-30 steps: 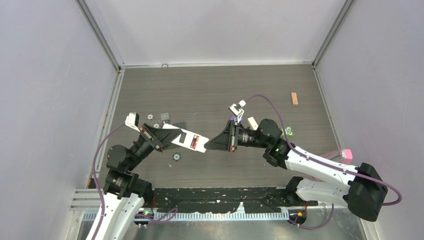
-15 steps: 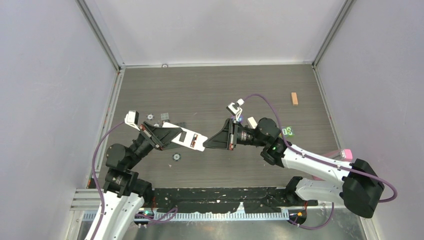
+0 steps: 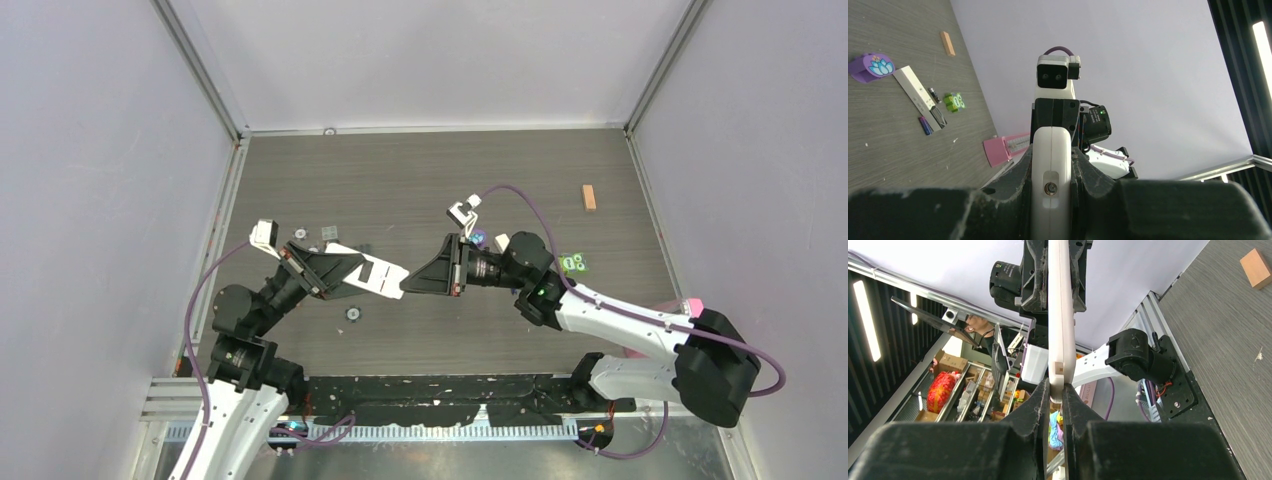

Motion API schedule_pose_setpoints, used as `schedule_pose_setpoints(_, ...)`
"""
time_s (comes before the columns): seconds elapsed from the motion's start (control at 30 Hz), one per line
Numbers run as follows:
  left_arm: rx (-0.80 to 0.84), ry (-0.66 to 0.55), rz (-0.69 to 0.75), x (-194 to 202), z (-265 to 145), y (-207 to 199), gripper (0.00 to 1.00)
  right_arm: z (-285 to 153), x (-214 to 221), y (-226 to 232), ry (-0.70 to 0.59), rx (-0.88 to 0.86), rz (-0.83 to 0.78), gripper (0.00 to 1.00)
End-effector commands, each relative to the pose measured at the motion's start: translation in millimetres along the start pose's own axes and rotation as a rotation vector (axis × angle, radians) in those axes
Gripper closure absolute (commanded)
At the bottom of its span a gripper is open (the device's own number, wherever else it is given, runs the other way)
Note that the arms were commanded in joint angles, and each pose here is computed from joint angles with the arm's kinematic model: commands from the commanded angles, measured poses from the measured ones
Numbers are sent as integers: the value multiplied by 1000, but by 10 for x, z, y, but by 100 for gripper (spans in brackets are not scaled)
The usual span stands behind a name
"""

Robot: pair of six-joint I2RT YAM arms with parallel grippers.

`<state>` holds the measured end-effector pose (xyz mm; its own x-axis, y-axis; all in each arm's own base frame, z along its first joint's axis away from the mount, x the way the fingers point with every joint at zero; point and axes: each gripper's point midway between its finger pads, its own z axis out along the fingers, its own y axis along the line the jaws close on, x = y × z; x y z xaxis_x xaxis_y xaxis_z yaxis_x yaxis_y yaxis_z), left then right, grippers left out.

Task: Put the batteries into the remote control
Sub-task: Load the battery cover into the remote control.

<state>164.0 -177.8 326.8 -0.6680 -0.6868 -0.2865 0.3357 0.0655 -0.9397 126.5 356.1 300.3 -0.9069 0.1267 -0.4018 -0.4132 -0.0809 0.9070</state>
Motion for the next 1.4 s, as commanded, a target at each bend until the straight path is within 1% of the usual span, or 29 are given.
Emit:
schedule_pose_setpoints(0.0, 279, 16, 71, 18, -160, -902, 100, 33, 64, -444, 14, 155, 67, 94)
schedule_pose_setpoints(0.37, 270, 29, 53, 34, -149, -863, 100, 95, 64, -539, 13, 199, 58, 86)
schedule_pose_setpoints(0.47, 268, 28, 45, 32, -147, -855, 100, 126, 59, -544, 7, 199, 55, 81)
schedule_pose_setpoints(0.7, 258, 27, 23, 28, -133, -798, 100, 187, 35, -557, -21, 203, 53, 68)
schedule_pose_setpoints(1.07, 263, 28, 32, 33, -135, -800, 100, 196, 26, -638, -45, 253, 56, 68)
schedule_pose_setpoints(1.2, 266, 28, 34, 34, -140, -810, 100, 208, 15, -678, -57, 272, 59, 75)
schedule_pose_setpoints(1.37, 268, 31, 36, 38, -139, -805, 100, 240, 24, -714, -64, 290, 64, 77)
